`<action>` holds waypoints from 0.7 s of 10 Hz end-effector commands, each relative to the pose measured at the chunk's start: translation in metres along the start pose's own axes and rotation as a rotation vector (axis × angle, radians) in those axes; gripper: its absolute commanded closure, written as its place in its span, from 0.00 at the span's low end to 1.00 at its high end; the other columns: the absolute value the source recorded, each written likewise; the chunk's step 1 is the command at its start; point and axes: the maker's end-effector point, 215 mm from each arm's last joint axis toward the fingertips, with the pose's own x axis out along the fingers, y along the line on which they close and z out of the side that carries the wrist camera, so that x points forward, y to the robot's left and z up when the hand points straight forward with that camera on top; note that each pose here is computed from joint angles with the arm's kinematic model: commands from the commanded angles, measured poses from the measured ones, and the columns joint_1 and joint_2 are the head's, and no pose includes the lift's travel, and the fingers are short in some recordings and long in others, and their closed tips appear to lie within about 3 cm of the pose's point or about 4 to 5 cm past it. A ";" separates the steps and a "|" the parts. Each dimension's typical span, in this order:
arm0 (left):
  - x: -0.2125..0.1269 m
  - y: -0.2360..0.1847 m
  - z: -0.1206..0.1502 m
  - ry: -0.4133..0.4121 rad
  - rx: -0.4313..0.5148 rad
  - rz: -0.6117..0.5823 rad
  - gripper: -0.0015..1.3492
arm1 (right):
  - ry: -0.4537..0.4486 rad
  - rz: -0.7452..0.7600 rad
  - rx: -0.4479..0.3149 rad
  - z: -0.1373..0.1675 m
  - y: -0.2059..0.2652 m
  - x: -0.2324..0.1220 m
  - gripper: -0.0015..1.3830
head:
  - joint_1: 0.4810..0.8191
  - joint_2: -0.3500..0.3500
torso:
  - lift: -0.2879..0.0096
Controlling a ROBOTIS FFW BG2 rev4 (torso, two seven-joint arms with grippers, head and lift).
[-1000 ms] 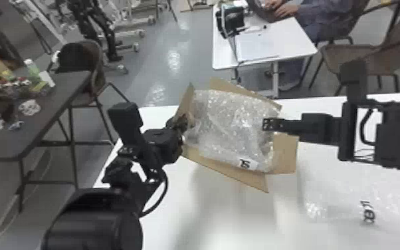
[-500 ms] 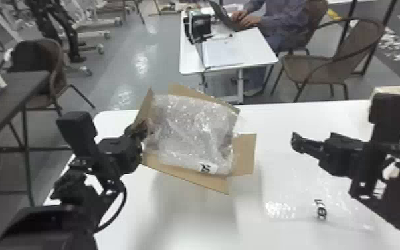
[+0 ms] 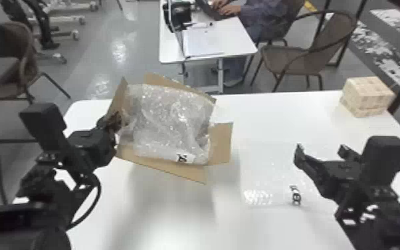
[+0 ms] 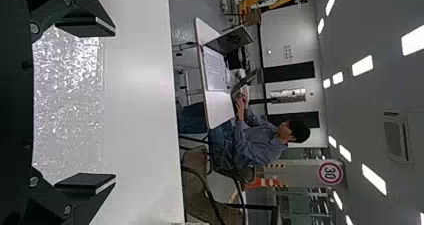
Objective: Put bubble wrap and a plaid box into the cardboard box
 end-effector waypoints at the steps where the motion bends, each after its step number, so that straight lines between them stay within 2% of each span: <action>1: -0.002 0.002 -0.002 0.000 -0.003 0.005 0.91 | -0.064 -0.055 -0.023 -0.012 -0.006 -0.018 0.18 | 0.63 0.59 | 0.60; 2: -0.003 0.004 -0.003 0.003 -0.004 0.008 0.91 | -0.090 -0.107 -0.021 -0.022 -0.013 -0.031 0.18 | 0.63 0.58 | 0.60; 5: -0.006 0.009 -0.006 0.006 -0.004 0.017 0.91 | -0.080 -0.227 0.009 -0.061 -0.040 -0.063 0.18 | 0.63 0.56 | 0.60; 7: -0.007 0.009 -0.010 0.013 -0.003 0.020 0.91 | -0.091 -0.320 0.029 -0.072 -0.069 -0.081 0.18 | 0.63 0.53 | 0.60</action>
